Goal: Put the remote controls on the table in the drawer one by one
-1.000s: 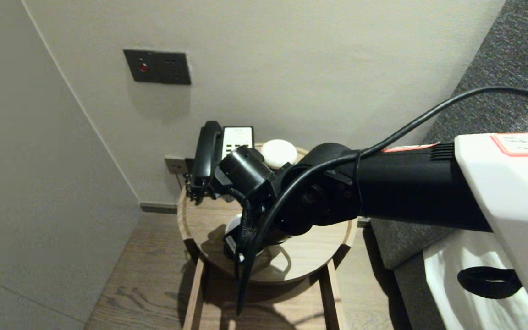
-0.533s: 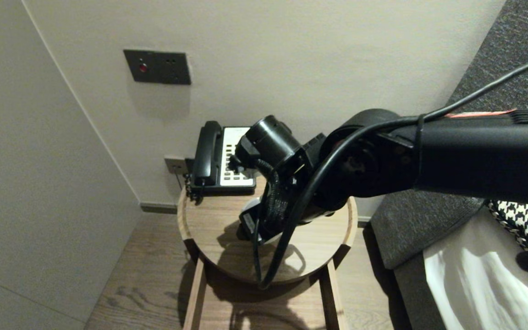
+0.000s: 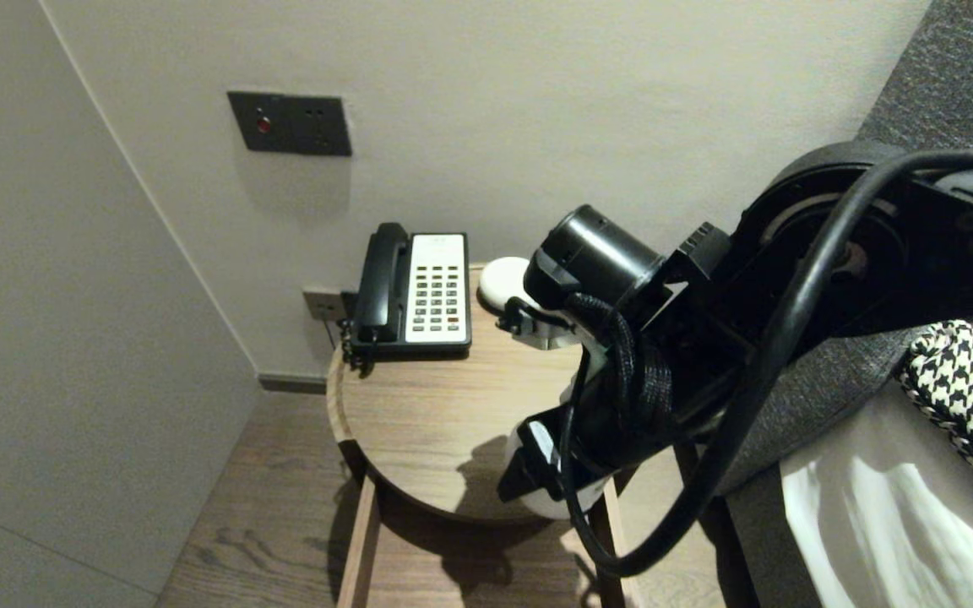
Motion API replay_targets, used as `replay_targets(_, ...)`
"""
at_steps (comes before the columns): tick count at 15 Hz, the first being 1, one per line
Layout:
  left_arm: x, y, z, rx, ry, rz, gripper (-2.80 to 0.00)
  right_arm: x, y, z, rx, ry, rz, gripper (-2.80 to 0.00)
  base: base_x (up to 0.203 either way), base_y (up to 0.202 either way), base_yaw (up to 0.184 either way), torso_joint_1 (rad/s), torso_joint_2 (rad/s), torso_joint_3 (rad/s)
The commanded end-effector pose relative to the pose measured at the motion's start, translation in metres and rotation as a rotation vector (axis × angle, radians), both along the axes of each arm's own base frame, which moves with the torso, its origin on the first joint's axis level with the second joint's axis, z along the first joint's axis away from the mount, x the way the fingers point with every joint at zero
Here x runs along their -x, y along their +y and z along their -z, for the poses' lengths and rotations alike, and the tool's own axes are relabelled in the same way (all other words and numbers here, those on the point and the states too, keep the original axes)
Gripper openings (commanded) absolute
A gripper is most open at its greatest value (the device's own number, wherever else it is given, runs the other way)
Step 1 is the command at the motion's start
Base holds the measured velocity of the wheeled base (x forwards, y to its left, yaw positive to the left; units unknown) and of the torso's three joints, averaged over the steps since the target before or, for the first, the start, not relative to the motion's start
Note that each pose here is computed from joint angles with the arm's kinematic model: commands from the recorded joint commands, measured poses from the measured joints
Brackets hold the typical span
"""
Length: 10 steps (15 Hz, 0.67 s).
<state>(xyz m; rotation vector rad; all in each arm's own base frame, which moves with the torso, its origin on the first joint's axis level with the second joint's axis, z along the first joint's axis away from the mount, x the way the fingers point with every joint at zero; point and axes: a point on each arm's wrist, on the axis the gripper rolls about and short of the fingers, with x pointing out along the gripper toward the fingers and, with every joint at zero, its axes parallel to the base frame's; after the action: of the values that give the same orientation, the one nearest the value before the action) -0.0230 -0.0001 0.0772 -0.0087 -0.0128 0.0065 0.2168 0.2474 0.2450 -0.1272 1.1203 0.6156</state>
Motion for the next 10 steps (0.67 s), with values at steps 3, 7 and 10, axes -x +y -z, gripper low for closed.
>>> replay_targets(3,0.0,0.0,0.0,0.0,-0.001,-0.001,-2.8,0.031,-0.006,0.03,0.104,0.112,-0.079,-2.8,0.0,0.0,0.0,0.0,0.0,0.0)
replay_targets(7,0.0,0.0,0.0,0.0,0.0,-0.001,-2.8,0.046,0.008,0.056,0.141,0.138,-0.148,-2.8,0.0,0.0,0.0,0.0,0.0,0.0)
replay_targets(10,0.0,0.0,0.0,0.0,-0.001,-0.001,-2.8,0.05,0.025,0.072,0.153,0.142,-0.188,-2.8,0.0,0.0,0.0,0.0,0.0,0.0)
